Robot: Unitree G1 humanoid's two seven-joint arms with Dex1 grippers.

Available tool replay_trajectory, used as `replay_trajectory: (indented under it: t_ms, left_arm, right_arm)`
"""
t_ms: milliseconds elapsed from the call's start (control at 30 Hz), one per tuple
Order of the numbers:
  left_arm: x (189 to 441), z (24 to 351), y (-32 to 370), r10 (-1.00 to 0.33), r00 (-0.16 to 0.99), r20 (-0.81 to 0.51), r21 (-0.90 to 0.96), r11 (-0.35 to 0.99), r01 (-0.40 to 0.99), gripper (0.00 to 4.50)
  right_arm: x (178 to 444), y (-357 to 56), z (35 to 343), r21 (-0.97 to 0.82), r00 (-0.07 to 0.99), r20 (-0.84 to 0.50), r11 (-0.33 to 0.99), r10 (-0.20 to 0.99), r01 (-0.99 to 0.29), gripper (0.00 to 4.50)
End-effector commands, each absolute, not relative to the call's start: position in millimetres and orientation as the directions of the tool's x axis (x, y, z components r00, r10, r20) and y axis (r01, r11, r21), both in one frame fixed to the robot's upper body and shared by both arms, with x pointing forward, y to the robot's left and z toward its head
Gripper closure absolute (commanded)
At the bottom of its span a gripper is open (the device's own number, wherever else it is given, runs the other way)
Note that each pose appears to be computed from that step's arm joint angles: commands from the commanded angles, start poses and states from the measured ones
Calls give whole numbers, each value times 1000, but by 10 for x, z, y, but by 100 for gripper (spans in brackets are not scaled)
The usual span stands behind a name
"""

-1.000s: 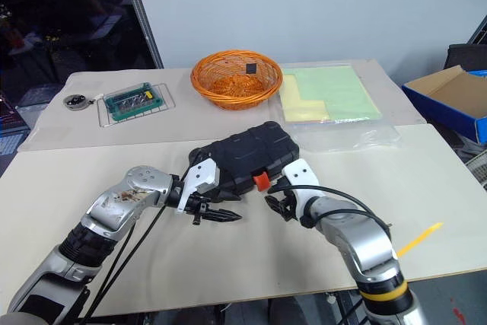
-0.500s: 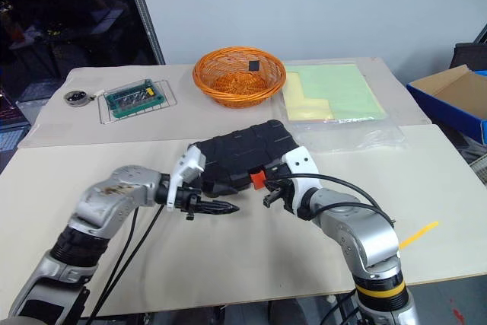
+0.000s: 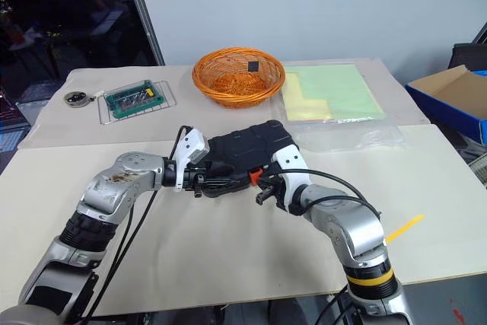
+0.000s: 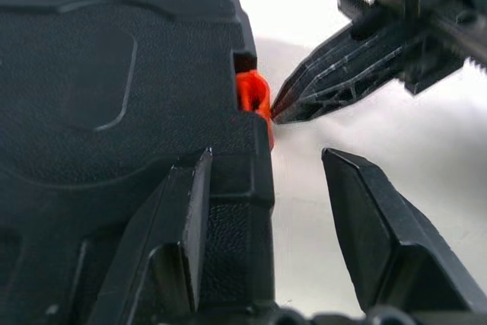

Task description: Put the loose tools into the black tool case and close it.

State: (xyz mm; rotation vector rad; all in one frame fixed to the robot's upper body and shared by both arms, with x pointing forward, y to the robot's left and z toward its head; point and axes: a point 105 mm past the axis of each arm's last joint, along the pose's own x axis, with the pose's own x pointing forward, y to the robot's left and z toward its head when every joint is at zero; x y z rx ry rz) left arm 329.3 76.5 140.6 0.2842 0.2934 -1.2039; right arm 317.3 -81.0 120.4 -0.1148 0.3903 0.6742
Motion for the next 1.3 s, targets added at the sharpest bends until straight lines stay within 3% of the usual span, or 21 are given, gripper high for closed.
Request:
replay_trajectory:
  t_ms: [33,333,433,600,833,1000,1300]
  left_arm:
    - [3234,1184,779,-844,301,-444,20,326,945,203]
    - [3232,1142,776,-844,315,-435,7,346,938,203]
    - [3230,1116,788,-841,319,-437,3,353,936,203]
    - [3222,1094,797,-838,321,-441,1,357,934,203]
    - [3242,1090,818,-834,329,-444,4,365,931,203]
    - [3235,1078,818,-833,329,-445,3,366,930,203]
    - [3224,1064,806,-831,332,-445,0,371,929,203]
  right_arm:
    - [3332,-810,1339,-30,767,-317,803,557,-595,448]
    - [3016,-787,1482,-22,707,-243,725,664,-689,448]
    - [3047,-800,1640,-19,746,-133,751,653,-660,448]
    - [3247,-853,1629,-63,806,-104,805,582,-590,448]
    - [3319,-847,1181,-147,798,-237,792,554,-593,448]
    - [3339,-788,1105,-195,788,-250,768,563,-610,448]
    - [3308,-809,692,-332,770,-365,699,524,-633,448]
